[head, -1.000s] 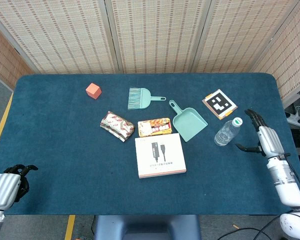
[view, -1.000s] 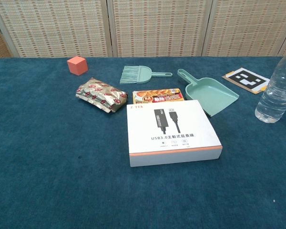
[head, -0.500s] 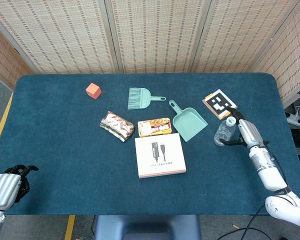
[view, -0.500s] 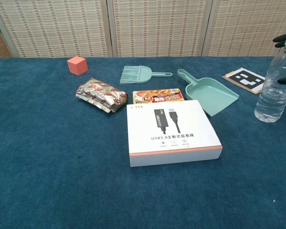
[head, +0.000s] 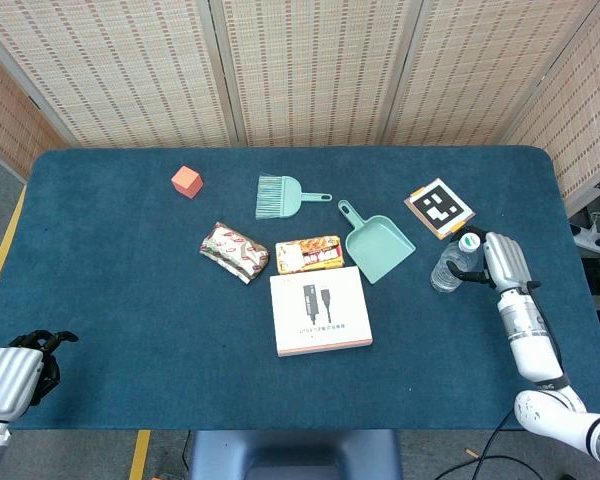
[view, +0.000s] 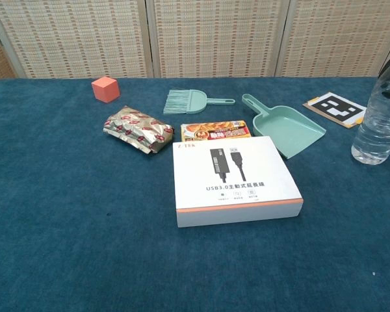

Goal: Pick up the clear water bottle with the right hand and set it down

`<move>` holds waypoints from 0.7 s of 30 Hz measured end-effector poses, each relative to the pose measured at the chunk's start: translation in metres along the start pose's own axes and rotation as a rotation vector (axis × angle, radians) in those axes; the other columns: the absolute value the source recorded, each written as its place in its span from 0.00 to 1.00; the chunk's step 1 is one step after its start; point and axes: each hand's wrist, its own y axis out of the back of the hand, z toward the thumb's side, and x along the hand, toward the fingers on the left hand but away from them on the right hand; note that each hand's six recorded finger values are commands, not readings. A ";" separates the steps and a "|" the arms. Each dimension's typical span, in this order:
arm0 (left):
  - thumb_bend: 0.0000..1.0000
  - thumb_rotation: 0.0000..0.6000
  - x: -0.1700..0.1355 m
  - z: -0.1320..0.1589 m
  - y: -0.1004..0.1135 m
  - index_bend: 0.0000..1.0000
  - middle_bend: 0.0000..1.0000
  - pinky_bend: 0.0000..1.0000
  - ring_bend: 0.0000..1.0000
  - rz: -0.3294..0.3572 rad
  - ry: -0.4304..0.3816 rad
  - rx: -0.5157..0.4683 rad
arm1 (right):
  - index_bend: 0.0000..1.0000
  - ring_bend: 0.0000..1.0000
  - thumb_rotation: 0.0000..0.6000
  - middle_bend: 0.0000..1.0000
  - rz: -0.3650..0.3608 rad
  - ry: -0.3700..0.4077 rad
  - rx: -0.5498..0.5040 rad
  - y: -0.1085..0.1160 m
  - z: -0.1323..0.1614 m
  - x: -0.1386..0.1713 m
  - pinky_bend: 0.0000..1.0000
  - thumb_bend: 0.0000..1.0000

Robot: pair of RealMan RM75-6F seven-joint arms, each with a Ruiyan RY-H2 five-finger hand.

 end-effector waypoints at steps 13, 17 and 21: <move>0.39 1.00 0.000 0.002 -0.001 0.36 0.32 0.43 0.33 -0.005 -0.005 0.004 | 0.77 0.64 1.00 0.70 -0.463 0.131 0.385 0.057 0.029 0.039 0.75 0.54; 0.39 1.00 0.000 0.002 -0.001 0.36 0.33 0.43 0.33 -0.003 -0.005 0.004 | 0.77 0.64 1.00 0.70 -0.590 0.124 0.520 0.068 0.031 0.049 0.75 0.54; 0.39 1.00 0.000 0.001 -0.001 0.36 0.33 0.43 0.33 -0.005 -0.001 0.002 | 0.78 0.64 1.00 0.70 -0.515 0.164 0.463 0.057 0.033 0.048 0.75 0.54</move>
